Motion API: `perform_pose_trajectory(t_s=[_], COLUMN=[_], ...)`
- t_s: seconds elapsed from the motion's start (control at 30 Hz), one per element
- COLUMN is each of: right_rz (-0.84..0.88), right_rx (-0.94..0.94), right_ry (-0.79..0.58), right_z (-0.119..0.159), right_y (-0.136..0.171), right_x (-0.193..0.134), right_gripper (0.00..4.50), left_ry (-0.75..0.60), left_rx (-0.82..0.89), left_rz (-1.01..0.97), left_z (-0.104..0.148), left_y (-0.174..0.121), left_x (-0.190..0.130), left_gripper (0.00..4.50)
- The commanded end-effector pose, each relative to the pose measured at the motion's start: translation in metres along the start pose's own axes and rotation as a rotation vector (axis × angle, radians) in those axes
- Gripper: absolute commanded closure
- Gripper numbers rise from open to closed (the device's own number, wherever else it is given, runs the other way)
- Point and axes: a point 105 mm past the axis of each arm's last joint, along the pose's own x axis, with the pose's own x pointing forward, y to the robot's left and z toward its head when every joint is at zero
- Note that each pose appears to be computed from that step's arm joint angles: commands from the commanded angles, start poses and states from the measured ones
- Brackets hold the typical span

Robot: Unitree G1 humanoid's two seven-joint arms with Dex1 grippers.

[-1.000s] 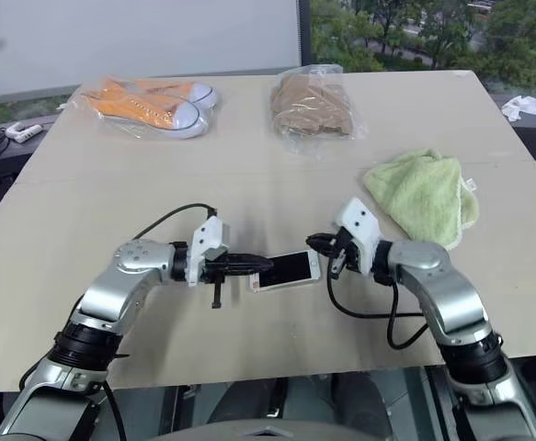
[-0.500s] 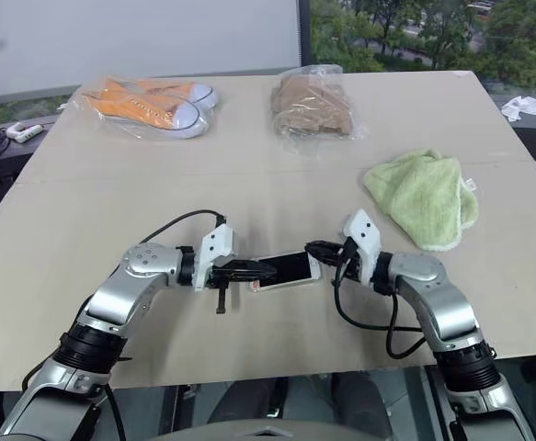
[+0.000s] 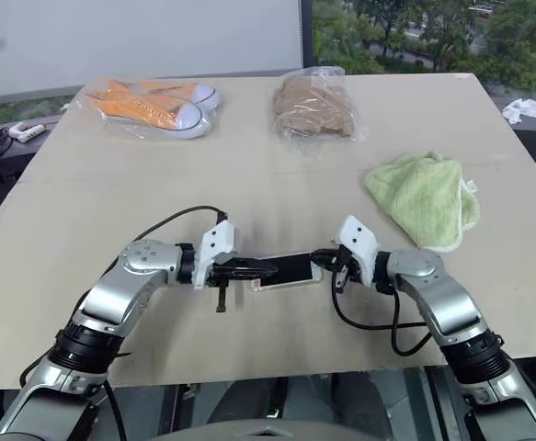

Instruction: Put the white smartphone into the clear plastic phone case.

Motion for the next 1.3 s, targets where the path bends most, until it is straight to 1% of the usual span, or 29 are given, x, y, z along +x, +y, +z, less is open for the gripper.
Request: perform_pose_trajectory(t_s=[0.03,0.17,0.43,0.5,0.57,0.63,0.8,1.17,1.2,1.3], right_rz=[0.016,0.047,0.073,0.072,0.078,0.118,0.208,0.144,0.145,0.197], right_rx=[0.134,0.156,0.156,0.14,0.156,0.16,0.133,0.109,0.109,0.122], right_ry=[0.165,0.238,0.288,0.276,0.162,0.103,0.135,0.21,0.198,0.098], right_z=[-0.035,-0.042,-0.043,-0.04,-0.021,-0.012,-0.021,-0.034,-0.032,-0.014], right_y=[0.006,0.012,0.02,0.02,0.019,0.024,0.04,0.029,0.028,0.036], right_x=[-0.002,-0.003,-0.001,0.001,0.001,-0.004,-0.018,-0.011,-0.011,-0.012], right_gripper=[4.48,4.48,4.48,4.48,4.48,4.48,4.48,4.48,4.48,4.48], left_ry=[-0.014,-0.013,-0.011,-0.011,-0.009,-0.007,-0.009,-0.009,-0.007,-0.004], left_rx=[0.035,0.034,0.032,0.033,0.035,0.037,0.039,0.042,0.042,0.043], left_rz=[-0.001,0.002,0.0,-0.002,-0.002,-0.005,-0.011,-0.012,-0.011,-0.009], left_z=[0.006,0.003,0.001,0.0,0.0,-0.001,-0.001,-0.001,-0.001,-0.002], left_y=[-0.001,-0.002,-0.002,-0.002,-0.002,-0.002,-0.002,-0.002,-0.001,-0.001], left_x=[-0.003,-0.003,-0.002,-0.001,-0.001,0.0,0.001,0.001,0.001,0.0], left_gripper=[4.5,4.5,4.5,4.5,4.5,4.5,4.5,4.5,4.5,4.5])
